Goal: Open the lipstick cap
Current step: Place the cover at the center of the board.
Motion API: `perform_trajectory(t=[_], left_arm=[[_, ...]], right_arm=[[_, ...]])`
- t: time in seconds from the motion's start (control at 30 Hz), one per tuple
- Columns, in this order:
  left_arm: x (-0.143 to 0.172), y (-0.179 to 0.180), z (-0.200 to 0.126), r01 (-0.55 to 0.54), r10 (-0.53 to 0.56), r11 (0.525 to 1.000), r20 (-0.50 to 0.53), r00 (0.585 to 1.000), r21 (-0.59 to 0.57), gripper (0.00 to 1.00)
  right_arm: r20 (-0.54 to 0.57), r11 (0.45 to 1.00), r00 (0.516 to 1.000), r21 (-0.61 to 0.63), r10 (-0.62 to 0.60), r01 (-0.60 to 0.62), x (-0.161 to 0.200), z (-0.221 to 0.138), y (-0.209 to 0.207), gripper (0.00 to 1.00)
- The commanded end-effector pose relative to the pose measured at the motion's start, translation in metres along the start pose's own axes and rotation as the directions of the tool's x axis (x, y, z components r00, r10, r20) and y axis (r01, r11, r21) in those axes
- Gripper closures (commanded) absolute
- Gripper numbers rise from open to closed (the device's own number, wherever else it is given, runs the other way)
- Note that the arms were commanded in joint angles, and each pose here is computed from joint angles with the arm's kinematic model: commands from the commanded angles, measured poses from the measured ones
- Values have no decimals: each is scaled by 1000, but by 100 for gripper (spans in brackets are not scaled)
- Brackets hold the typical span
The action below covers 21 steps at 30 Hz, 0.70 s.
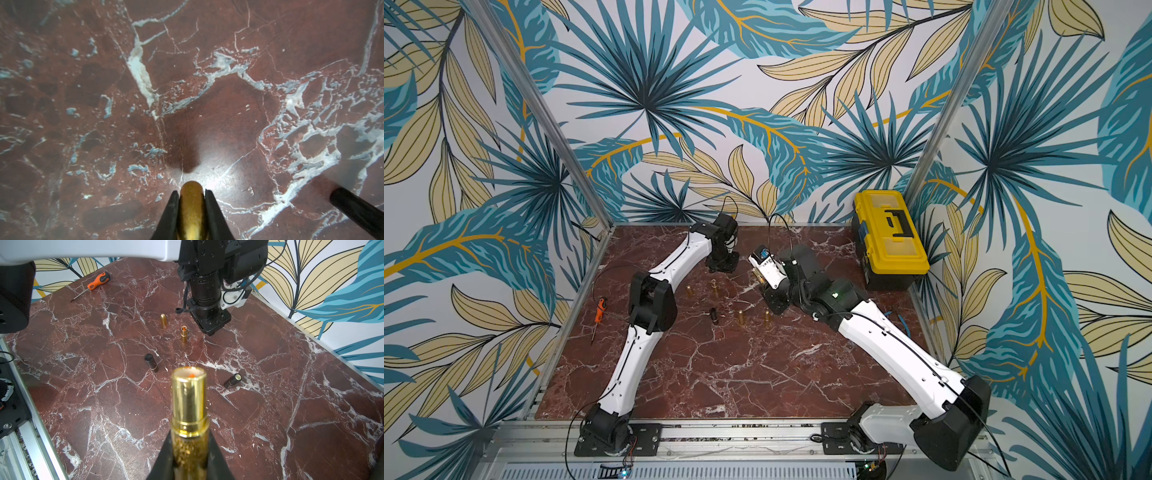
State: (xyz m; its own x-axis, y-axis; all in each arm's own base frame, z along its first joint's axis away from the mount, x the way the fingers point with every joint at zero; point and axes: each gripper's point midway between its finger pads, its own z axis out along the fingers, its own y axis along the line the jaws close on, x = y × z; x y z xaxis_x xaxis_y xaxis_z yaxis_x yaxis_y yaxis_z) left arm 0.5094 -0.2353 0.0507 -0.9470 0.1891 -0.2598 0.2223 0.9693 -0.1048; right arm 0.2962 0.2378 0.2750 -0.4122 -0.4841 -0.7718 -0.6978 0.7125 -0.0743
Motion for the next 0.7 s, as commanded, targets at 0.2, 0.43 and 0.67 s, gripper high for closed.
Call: perform_trajectory(t=[0.2,0.43,0.67], left_arm=[[9,0,20,-10,10,1000,-35,999,4,86],[14,2,24,-9,9,1000,-51,999,-7,82],[13,1,22,-8,7,1000,-46,999,-6,58]], right_arm=[[-42,1000,999,-16,13,-14,14,9,4,98],[-42,1000,999,-20,16,-17,15,12,5,98],[-42,1000,999,-19,21,-22,16,12,5,95]])
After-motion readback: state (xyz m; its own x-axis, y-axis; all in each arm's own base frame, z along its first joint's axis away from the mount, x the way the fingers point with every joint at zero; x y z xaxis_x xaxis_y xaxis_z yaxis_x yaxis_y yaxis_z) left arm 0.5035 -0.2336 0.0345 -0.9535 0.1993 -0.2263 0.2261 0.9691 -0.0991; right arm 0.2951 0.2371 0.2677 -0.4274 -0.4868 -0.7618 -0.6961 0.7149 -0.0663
